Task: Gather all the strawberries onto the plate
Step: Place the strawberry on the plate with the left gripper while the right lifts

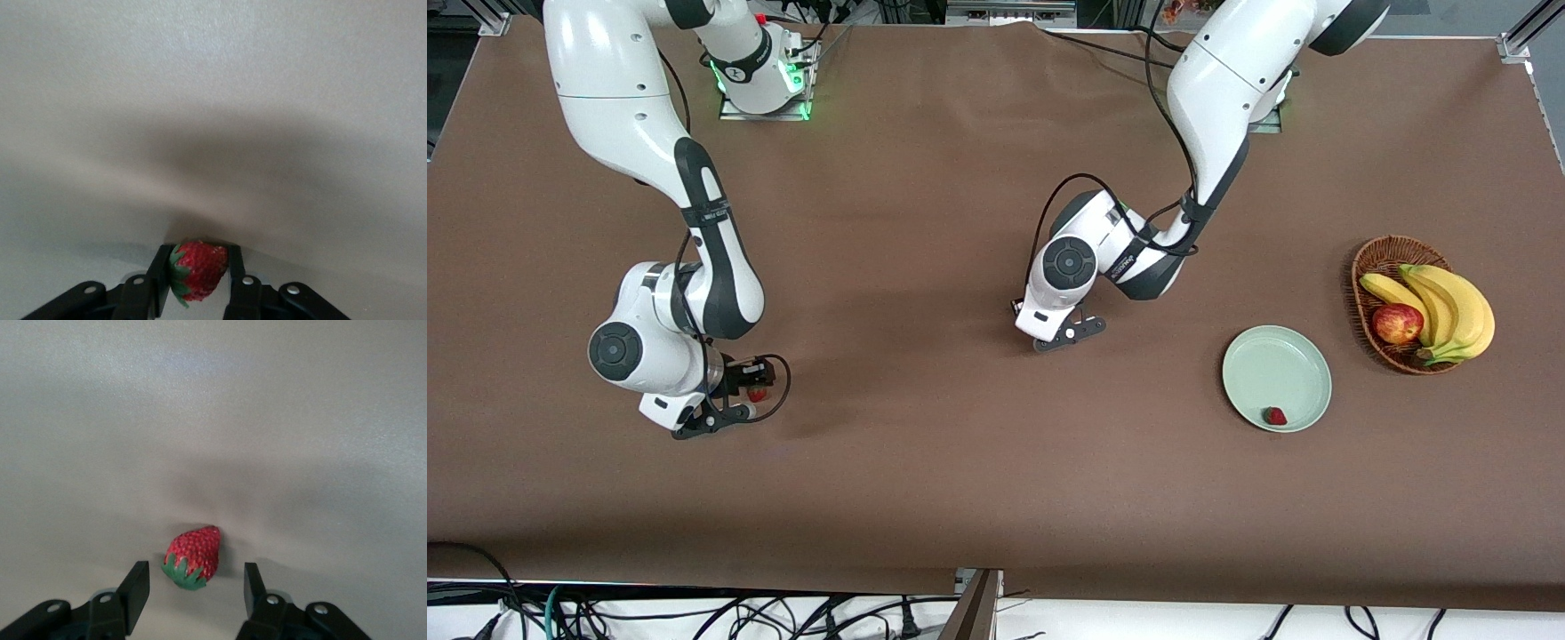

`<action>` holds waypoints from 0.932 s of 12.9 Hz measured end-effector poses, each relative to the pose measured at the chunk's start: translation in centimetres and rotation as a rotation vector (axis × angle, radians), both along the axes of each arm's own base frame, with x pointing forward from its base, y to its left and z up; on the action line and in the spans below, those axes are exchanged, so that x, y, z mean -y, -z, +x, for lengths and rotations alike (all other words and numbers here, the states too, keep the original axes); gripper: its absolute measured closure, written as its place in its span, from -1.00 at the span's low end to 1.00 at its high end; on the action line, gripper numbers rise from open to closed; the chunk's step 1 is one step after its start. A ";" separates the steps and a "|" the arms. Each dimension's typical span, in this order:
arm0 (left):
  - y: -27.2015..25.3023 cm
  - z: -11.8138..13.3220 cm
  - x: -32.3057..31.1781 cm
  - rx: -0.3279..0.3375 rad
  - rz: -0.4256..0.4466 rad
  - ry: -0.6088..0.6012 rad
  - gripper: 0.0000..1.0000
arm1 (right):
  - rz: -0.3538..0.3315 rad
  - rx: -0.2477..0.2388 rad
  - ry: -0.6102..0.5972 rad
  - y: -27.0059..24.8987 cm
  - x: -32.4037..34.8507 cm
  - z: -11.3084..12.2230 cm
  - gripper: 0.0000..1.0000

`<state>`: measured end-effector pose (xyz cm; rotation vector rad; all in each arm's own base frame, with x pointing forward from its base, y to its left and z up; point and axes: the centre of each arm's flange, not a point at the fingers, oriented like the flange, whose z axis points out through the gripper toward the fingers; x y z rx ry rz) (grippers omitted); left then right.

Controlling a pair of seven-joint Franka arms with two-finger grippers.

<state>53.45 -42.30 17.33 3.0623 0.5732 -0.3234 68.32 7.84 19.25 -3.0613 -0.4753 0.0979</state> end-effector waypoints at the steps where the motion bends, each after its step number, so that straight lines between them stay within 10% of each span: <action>1: -0.3 0.4 -0.4 0.004 0.003 -0.007 0.24 | 0.005 0.000 0.002 0.0 -0.1 0.0 -0.29; 6: -7.4 6.7 -9.5 0.008 0.037 -0.036 0.24 | 0.025 0.002 0.021 0.8 -0.3 0.0 -0.21; 12: -8.8 12.7 -29.4 -0.032 -0.065 0.285 0.24 | 0.036 0.006 0.024 0.7 -0.9 0.0 0.35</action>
